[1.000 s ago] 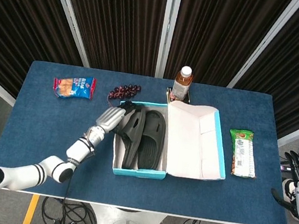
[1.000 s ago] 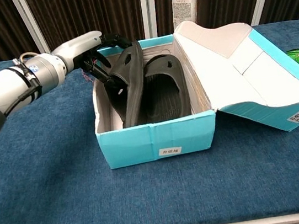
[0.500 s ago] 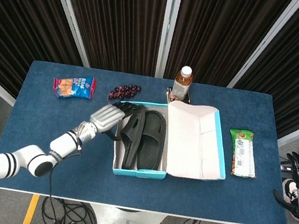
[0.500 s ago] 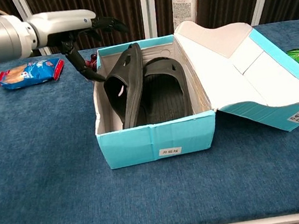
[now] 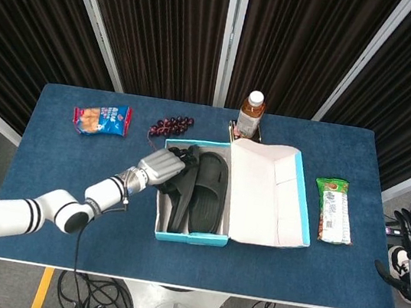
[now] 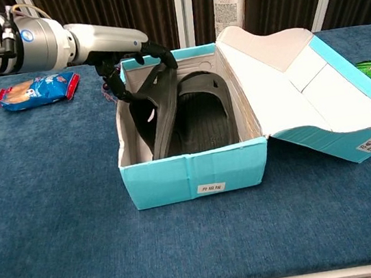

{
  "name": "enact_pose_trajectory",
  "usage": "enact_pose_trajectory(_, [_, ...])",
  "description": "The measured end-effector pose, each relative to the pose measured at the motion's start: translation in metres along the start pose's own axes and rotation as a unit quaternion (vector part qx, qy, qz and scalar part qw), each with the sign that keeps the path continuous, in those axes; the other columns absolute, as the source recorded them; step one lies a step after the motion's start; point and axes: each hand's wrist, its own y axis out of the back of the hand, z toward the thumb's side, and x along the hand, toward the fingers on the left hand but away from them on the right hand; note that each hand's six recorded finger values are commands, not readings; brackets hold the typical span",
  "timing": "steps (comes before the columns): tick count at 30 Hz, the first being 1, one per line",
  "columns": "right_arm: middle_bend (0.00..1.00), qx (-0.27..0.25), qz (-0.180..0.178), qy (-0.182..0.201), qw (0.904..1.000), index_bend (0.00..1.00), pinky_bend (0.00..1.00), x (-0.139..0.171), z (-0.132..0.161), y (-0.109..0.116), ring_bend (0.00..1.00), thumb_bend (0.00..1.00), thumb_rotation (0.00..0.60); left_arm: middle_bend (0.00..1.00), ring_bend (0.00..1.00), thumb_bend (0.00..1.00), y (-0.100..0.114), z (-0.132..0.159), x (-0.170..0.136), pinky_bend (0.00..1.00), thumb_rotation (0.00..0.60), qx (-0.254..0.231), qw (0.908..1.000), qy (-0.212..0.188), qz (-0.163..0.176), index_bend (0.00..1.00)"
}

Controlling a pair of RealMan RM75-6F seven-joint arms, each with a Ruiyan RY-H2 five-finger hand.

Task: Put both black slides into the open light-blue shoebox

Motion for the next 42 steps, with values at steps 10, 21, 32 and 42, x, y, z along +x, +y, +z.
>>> enact_pose_trajectory(10, [0.05,-0.002,-0.004,0.0,1.0,0.0,0.0,0.002,0.0,0.001,0.0,0.12,0.6,0.09,0.0,0.38,-0.009,-0.003,0.001,0.12,0.6,-0.013,0.9995,0.021,-0.019,0.14])
enact_pose_trajectory(21, [0.05,-0.018,0.007,-0.012,0.9997,0.0,0.0,0.003,-0.01,-0.005,0.0,0.12,0.6,0.09,0.0,0.33,0.026,-0.055,-0.07,0.12,0.6,-0.105,0.9841,0.068,0.126,0.14])
enact_pose_trajectory(32, [0.05,-0.045,0.021,-0.039,0.998,0.0,0.0,0.002,-0.023,-0.028,0.0,0.12,0.6,0.09,0.0,0.19,-0.024,-0.168,-0.218,0.11,0.6,-0.06,0.9283,0.266,0.253,0.16])
enact_pose_trajectory(42, [0.06,-0.058,-0.003,-0.044,0.9973,0.0,0.0,0.015,-0.023,-0.032,0.0,0.12,0.6,0.09,0.0,0.17,-0.086,-0.156,-0.327,0.11,0.6,-0.06,0.8982,0.35,0.259,0.16])
